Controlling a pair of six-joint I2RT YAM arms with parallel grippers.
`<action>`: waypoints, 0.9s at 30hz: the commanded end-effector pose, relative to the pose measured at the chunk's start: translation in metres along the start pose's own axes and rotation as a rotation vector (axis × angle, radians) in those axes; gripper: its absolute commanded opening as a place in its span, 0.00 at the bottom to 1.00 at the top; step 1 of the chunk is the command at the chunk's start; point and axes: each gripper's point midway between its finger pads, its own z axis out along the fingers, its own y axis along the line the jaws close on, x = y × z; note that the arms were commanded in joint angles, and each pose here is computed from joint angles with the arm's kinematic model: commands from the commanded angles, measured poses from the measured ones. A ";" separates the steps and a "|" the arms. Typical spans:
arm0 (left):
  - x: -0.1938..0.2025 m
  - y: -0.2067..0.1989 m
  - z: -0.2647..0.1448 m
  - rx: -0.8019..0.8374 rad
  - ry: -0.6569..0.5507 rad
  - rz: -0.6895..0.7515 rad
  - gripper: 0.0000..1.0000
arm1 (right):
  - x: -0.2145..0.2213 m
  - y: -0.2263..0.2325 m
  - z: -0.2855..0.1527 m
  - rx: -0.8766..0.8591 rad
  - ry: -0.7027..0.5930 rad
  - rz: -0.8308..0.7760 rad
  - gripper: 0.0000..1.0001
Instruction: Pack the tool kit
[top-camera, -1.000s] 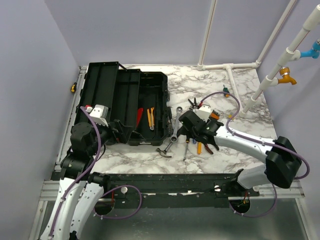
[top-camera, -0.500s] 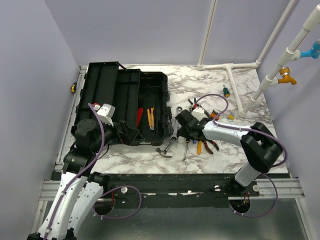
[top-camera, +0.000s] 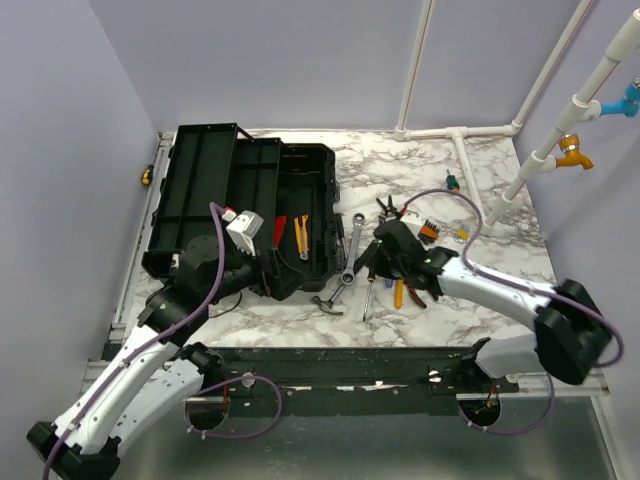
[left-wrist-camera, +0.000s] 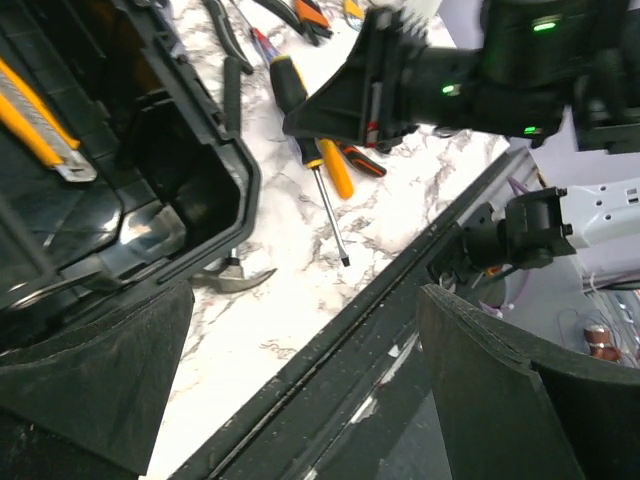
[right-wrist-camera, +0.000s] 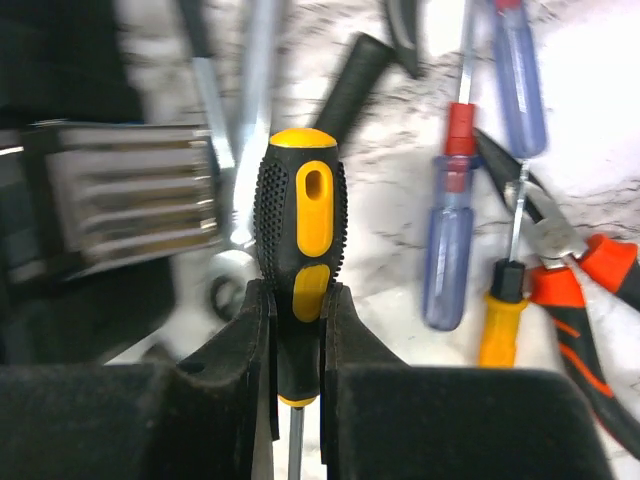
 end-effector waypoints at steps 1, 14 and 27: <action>-0.002 -0.020 0.018 0.049 -0.004 -0.038 0.95 | -0.027 0.040 -0.054 -0.340 -0.115 0.033 0.01; -0.004 -0.075 0.075 0.168 0.008 0.006 0.87 | -0.055 0.080 -0.176 -0.929 -0.331 0.105 0.01; -0.078 -0.090 0.095 0.079 -0.178 0.000 0.83 | -0.031 0.097 -0.204 -1.149 -0.313 -0.081 0.01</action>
